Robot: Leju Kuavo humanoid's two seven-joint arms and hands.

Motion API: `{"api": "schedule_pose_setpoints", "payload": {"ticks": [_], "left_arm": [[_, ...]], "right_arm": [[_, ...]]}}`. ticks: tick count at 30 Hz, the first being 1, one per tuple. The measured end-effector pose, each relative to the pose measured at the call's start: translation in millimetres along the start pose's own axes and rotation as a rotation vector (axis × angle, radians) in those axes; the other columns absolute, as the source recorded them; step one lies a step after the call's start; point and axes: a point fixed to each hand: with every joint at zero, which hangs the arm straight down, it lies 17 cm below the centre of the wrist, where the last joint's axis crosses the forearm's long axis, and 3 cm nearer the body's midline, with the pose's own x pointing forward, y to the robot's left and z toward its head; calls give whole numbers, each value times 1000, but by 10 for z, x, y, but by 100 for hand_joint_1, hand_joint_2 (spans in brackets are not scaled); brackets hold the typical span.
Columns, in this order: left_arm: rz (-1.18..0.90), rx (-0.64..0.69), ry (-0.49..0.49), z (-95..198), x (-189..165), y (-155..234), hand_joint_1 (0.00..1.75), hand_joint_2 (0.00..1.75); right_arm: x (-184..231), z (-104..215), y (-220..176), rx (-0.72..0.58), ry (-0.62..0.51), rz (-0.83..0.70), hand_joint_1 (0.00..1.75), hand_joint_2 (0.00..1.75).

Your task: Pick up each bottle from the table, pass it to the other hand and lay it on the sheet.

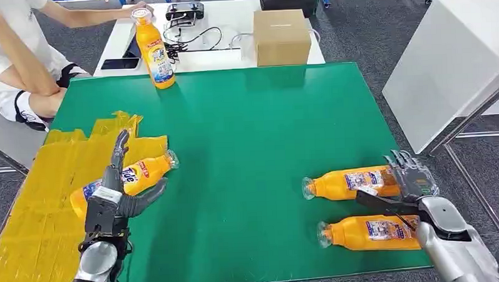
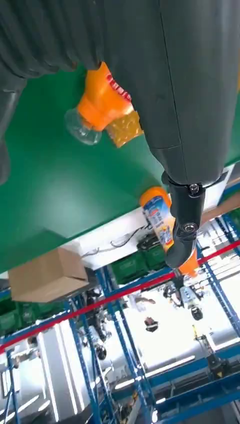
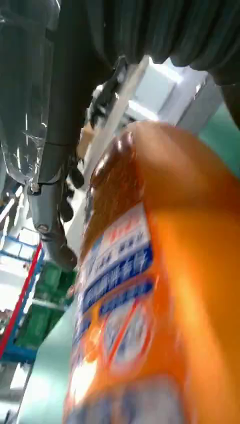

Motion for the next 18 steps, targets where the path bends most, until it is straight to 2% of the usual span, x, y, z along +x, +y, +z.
{"api": "schedule_pose_setpoints", "payload": {"ticks": [8,9,10,11,12,18], "left_arm": [[34,-26,0,-43,-1,-150,0,175],[37,-28,2,-46,-4,-163,0,175],[41,-28,3,-49,-7,-169,0,175],[43,-28,4,-51,-11,-172,0,175],[44,-27,6,-52,-15,-174,0,175],[54,-28,17,-47,-55,-195,0,175]], "right_arm": [[534,-205,107,44,-131,-11,21,175],[584,-224,123,53,-139,-5,54,175],[627,-242,132,60,-147,-1,54,175],[657,-251,148,68,-153,1,150,175],[687,-252,176,79,-160,0,155,175],[798,-291,236,134,-193,-18,155,175]]}}
